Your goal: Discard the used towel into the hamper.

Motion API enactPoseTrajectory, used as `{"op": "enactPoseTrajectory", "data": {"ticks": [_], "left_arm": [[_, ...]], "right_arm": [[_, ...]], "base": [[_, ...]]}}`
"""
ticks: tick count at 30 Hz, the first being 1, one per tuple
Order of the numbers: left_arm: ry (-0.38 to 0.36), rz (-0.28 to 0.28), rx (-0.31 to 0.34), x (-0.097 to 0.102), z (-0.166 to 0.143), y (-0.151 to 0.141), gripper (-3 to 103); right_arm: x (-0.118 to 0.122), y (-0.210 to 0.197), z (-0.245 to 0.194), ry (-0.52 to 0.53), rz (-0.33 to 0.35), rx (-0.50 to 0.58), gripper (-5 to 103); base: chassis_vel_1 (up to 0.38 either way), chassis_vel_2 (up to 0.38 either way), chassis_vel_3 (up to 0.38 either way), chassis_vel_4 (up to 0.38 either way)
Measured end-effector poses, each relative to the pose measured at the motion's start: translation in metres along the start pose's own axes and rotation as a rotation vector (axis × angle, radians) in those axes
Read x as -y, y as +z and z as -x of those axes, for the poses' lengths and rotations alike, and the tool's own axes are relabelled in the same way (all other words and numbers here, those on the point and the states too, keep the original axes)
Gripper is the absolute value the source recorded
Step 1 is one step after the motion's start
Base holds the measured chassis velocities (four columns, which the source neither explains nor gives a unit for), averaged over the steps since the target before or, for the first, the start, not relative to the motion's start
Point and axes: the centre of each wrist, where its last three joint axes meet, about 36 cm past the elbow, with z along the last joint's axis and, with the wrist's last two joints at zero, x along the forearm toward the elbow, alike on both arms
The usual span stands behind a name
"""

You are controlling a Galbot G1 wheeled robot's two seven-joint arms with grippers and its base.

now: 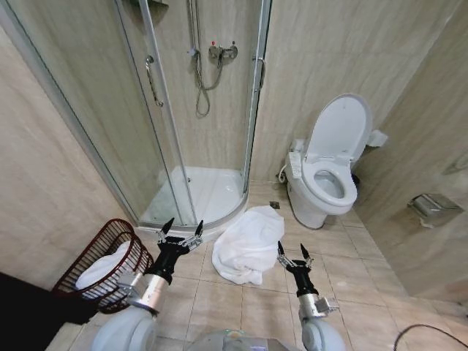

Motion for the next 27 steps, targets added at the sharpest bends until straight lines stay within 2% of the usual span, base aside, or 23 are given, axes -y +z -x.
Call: {"op": "enactPoseTrajectory", "data": {"ticks": [8, 19, 27], "left_arm": [[0.000, 0.000, 0.000, 0.0000, 0.0000, 0.0000, 100], [0.000, 0.000, 0.000, 0.0000, 0.0000, 0.0000, 100], [0.000, 0.000, 0.000, 0.0000, 0.0000, 0.0000, 100]], "right_arm": [[0.0005, 0.0018, -0.0039, -0.006, -0.030, 0.008, 100], [-0.0001, 0.0012, -0.0046, -0.009, -0.005, 0.002, 100], [-0.0009, 0.0016, -0.0042, 0.046, -0.014, -0.031, 100]], "base": [[0.000, 0.000, 0.000, 0.000], [0.000, 0.000, 0.000, 0.000], [0.000, 0.000, 0.000, 0.000]]}}
